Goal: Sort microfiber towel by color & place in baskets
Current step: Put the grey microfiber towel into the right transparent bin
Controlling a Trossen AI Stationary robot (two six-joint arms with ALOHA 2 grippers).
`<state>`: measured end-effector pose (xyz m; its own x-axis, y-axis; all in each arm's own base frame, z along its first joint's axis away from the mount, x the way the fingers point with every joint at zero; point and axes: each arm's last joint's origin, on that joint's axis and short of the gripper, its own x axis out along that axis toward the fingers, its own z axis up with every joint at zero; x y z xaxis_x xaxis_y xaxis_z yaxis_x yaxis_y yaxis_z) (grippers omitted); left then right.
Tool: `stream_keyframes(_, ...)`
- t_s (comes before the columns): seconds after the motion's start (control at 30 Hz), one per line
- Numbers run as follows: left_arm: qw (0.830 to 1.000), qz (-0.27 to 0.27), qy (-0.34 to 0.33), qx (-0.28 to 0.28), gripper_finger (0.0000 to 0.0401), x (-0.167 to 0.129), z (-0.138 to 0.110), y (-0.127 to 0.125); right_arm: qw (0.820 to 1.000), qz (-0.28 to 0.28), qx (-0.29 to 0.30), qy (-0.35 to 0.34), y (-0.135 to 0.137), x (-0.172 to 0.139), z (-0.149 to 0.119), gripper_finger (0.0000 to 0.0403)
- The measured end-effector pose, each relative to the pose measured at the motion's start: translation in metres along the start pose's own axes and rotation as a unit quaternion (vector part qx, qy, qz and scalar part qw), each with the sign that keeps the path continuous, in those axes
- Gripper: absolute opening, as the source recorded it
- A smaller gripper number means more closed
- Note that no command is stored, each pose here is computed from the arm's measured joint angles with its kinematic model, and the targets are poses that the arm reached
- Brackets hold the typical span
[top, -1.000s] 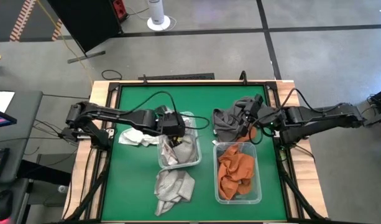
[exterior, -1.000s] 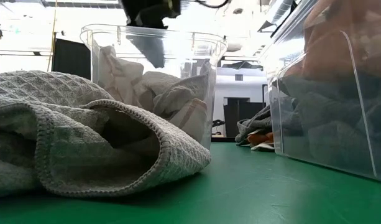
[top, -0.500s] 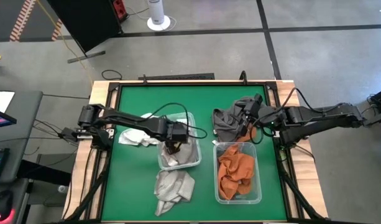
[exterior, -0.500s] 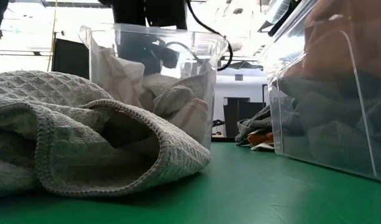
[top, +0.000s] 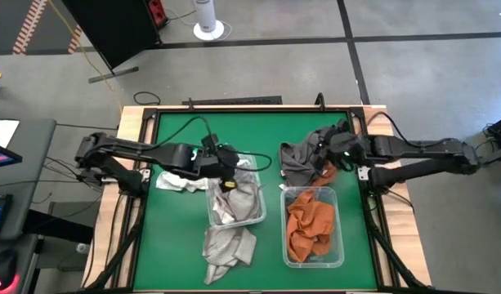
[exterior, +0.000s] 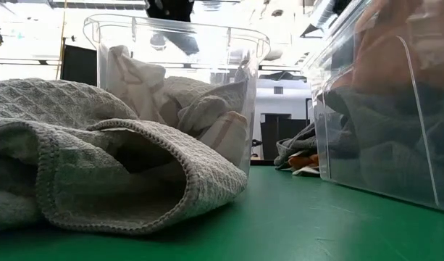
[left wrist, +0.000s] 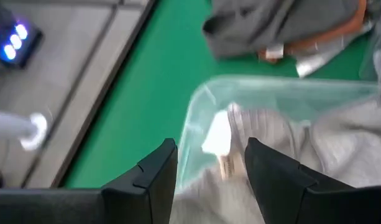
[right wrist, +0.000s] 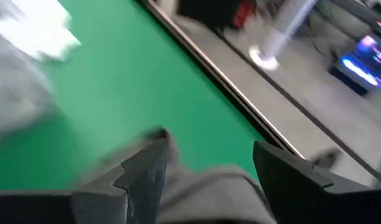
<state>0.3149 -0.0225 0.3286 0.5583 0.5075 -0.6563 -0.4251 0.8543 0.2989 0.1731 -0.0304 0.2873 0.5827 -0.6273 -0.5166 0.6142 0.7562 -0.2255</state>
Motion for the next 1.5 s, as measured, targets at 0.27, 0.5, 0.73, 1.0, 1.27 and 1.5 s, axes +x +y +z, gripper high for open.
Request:
stream_keyframes(0.27,0.999,-0.018,-0.004,0.049,0.0180,0.013,-0.027,-0.021,0.972,0.047,-0.119,0.198,-0.029,0.030,-0.024,0.0270)
stream_keyframes(0.5,0.999,-0.015,-0.008,0.051,0.0180,0.016,-0.029,-0.022,0.949,0.046,-0.205,0.234,-0.042,0.058,-0.026,0.0259)
stream_keyframes(0.73,0.998,-0.016,-0.002,0.065,0.0180,0.014,-0.032,-0.024,0.924,0.070,-0.223,0.303,-0.037,0.089,-0.038,0.0107)
stream_keyframes(1.0,0.997,-0.016,-0.004,0.078,0.0180,0.014,-0.031,-0.025,0.910,0.074,-0.203,0.353,-0.030,0.081,-0.024,0.0019)
stream_keyframes(1.27,0.995,-0.016,-0.005,0.097,0.0180,0.014,-0.031,-0.025,0.962,0.096,-0.179,0.180,-0.025,0.006,0.048,0.0013)
stream_keyframes(1.5,0.993,-0.024,-0.057,0.105,0.0180,0.016,-0.022,-0.029,0.982,0.139,-0.127,0.016,-0.031,-0.060,0.084,0.0013)
